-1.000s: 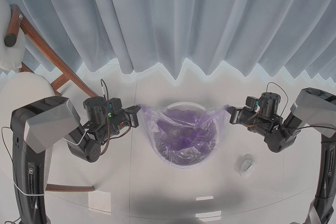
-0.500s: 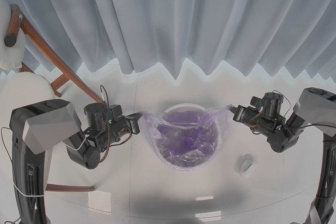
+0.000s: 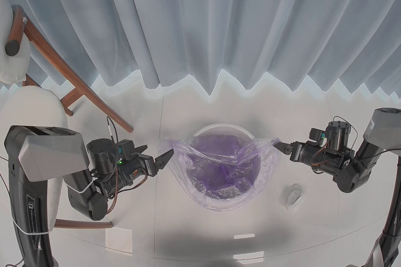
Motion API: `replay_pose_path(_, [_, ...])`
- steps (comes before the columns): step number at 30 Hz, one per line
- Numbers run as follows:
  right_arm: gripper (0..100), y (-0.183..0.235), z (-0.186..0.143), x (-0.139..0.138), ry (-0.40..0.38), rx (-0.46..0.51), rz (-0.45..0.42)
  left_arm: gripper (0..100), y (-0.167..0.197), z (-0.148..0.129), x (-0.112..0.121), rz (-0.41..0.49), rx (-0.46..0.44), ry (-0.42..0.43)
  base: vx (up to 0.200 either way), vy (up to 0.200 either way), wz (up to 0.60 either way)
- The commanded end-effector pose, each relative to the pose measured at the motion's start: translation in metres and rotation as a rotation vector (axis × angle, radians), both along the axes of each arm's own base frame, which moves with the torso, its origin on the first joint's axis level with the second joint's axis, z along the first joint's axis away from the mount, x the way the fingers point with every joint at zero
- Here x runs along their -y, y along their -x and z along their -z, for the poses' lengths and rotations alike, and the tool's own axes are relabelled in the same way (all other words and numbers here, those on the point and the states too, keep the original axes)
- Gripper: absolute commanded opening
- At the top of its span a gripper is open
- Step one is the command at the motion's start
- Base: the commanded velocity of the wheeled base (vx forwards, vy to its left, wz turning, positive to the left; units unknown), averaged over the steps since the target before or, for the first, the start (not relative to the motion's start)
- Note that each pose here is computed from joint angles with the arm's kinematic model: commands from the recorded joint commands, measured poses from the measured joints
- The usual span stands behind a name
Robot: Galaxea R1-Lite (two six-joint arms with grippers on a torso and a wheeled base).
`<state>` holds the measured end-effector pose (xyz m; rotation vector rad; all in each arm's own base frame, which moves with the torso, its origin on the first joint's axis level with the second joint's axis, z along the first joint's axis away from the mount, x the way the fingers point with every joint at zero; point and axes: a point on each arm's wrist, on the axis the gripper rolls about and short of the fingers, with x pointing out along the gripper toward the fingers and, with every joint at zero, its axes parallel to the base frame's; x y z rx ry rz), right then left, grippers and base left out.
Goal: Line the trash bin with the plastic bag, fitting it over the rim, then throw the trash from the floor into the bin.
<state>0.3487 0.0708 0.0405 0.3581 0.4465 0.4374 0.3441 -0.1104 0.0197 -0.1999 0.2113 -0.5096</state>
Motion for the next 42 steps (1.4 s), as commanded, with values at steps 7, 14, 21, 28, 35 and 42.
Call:
replay_pose_path(7, [100,0.025,-0.03,0.02,-0.043,0.086,-0.02,100,0.056,-0.054,-0.015,0.006,0.024,0.059,0.0,0.0,0.0])
replay_pose_path(14, [100,0.032,-0.016,0.037,-0.054,0.006,0.039,100,0.081,-0.06,-0.007,0.063,-0.028,0.097,0.0,0.0,0.0])
replay_pose_path(21, [100,0.037,-0.01,0.029,-0.088,-0.043,0.022,100,0.099,-0.057,0.031,0.159,-0.231,0.304,0.0,0.0,0.0])
replay_pose_path(28, [100,0.039,-0.006,0.006,-0.067,-0.03,-0.043,100,0.06,-0.052,0.073,0.161,-0.395,0.449,0.0,0.0,0.0])
replay_pose_path(35, [100,0.039,-0.002,0.003,-0.062,-0.02,-0.034,100,0.031,-0.066,0.092,0.128,-0.498,0.514,0.0,0.0,0.0])
replay_pose_path(42, [100,0.036,0.004,0.003,-0.058,0.003,-0.014,100,0.03,-0.055,0.108,0.166,-0.513,0.492,0.0,0.0,0.0])
